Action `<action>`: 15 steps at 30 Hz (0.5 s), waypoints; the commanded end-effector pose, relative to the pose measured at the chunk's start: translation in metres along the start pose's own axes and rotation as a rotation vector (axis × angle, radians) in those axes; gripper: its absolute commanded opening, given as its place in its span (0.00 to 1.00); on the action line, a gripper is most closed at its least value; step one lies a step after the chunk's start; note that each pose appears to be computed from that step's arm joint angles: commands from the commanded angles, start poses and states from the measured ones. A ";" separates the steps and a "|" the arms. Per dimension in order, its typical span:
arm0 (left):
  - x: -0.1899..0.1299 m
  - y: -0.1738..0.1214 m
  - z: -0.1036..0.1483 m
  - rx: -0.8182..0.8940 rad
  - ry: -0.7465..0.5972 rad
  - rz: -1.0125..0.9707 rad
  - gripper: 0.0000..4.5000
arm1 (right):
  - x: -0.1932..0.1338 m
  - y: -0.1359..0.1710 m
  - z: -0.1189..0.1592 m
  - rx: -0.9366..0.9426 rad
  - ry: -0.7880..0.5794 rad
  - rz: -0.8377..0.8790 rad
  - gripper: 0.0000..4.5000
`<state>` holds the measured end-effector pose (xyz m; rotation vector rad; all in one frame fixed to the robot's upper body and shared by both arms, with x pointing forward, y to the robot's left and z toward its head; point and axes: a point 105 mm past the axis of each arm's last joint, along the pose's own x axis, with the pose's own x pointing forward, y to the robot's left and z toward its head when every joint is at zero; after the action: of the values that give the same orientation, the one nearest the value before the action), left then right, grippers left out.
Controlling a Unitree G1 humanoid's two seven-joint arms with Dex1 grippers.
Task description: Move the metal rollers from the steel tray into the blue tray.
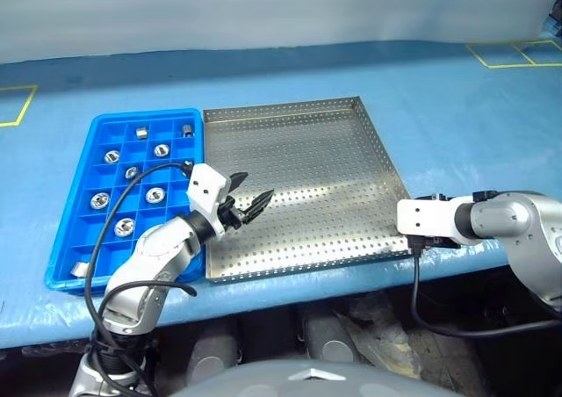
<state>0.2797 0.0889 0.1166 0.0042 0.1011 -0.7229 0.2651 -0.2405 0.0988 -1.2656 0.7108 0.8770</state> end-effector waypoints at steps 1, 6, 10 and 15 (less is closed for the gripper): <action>-0.004 -0.001 0.018 0.047 -0.063 0.005 0.80 | 0.003 -0.004 -0.004 0.019 0.012 0.001 0.69; -0.006 0.000 0.018 0.050 -0.063 0.016 0.80 | 0.008 -0.004 -0.010 0.034 0.027 0.021 0.43; -0.007 0.001 0.018 0.050 -0.063 0.021 0.80 | 0.009 -0.007 -0.008 0.035 0.021 0.006 0.31; -0.007 0.001 0.019 0.051 -0.065 0.024 0.80 | 0.009 -0.016 0.002 0.042 -0.025 -0.049 0.31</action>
<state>0.2802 0.0957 0.1190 0.0116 0.0926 -0.6925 0.2755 -0.2450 0.0868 -1.2160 0.7487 0.8619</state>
